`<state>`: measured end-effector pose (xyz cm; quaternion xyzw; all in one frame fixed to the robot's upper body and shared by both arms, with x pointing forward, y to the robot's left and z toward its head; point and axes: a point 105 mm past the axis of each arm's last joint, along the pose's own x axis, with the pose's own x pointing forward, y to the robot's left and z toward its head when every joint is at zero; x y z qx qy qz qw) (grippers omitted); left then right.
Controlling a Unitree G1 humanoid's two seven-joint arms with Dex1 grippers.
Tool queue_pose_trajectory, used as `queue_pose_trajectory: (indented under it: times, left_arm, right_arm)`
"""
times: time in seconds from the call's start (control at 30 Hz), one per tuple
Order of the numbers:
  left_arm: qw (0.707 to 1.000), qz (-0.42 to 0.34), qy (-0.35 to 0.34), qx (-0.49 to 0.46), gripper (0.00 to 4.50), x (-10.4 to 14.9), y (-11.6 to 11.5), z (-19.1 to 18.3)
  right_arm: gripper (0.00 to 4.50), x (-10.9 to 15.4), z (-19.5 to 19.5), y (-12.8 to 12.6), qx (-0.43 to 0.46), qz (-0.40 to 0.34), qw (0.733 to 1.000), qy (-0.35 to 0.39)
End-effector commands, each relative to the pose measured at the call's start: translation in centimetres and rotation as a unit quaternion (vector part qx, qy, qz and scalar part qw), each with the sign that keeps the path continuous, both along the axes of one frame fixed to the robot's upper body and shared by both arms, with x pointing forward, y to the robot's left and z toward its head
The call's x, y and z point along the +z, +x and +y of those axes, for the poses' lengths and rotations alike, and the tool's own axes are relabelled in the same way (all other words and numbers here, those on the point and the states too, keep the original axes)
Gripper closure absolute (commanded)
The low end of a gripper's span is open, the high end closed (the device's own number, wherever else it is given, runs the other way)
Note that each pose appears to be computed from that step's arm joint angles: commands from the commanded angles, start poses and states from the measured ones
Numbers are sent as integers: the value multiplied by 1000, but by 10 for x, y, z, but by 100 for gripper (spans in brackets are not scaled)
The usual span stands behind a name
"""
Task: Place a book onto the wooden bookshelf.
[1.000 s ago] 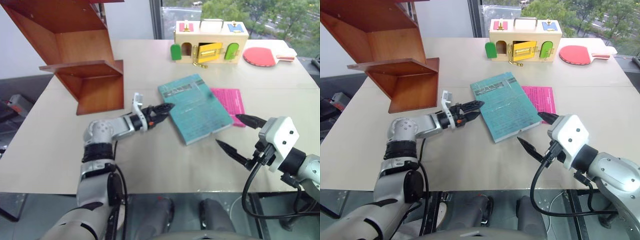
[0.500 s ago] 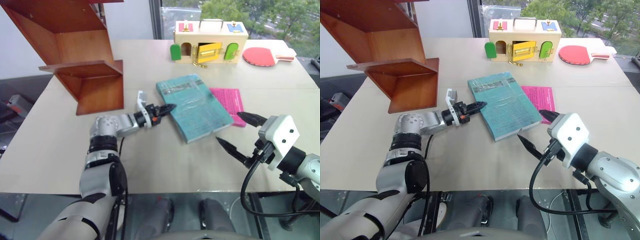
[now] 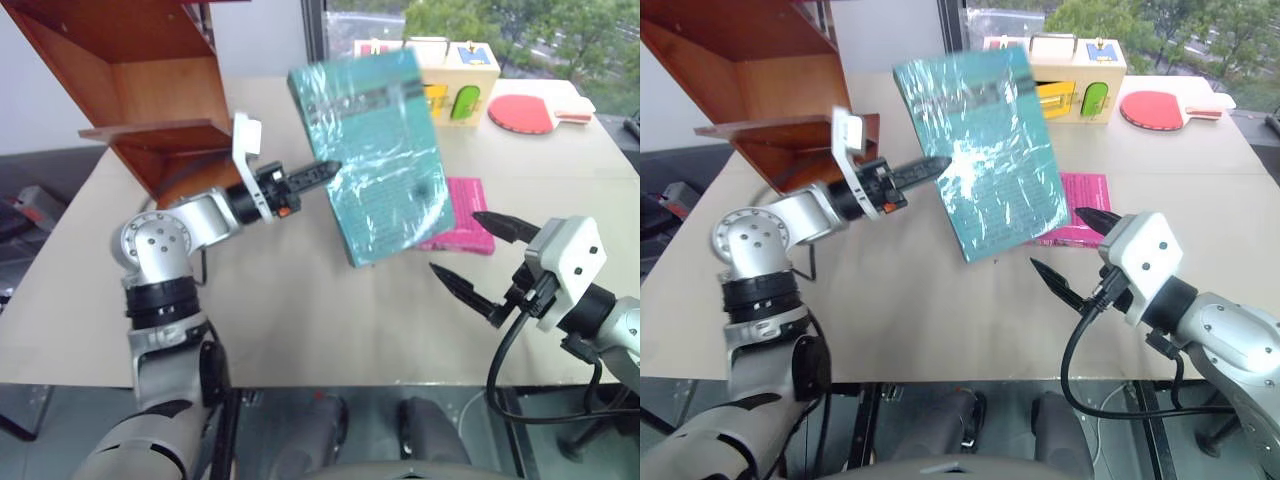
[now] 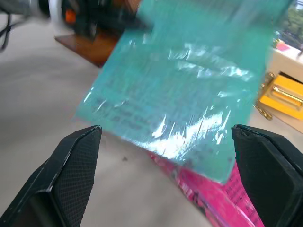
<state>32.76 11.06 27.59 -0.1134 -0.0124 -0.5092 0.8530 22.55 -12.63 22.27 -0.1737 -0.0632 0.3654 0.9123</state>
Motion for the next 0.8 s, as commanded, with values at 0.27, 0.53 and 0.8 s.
queue_pose_trajectory:
  times: [0.27,0.53,0.8]
  left_arm:
    - [762,-489,409,110,445,118,-26,36]
    - [648,-314,660,215,445,115,-6,162]
    - [589,-244,751,173,445,61,42,197]
  right_arm:
    - [0,15,8,22,61,-29,997,29]
    - [0,18,28,34,121,-47,990,52]
    - [0,49,42,36,114,-120,984,62]
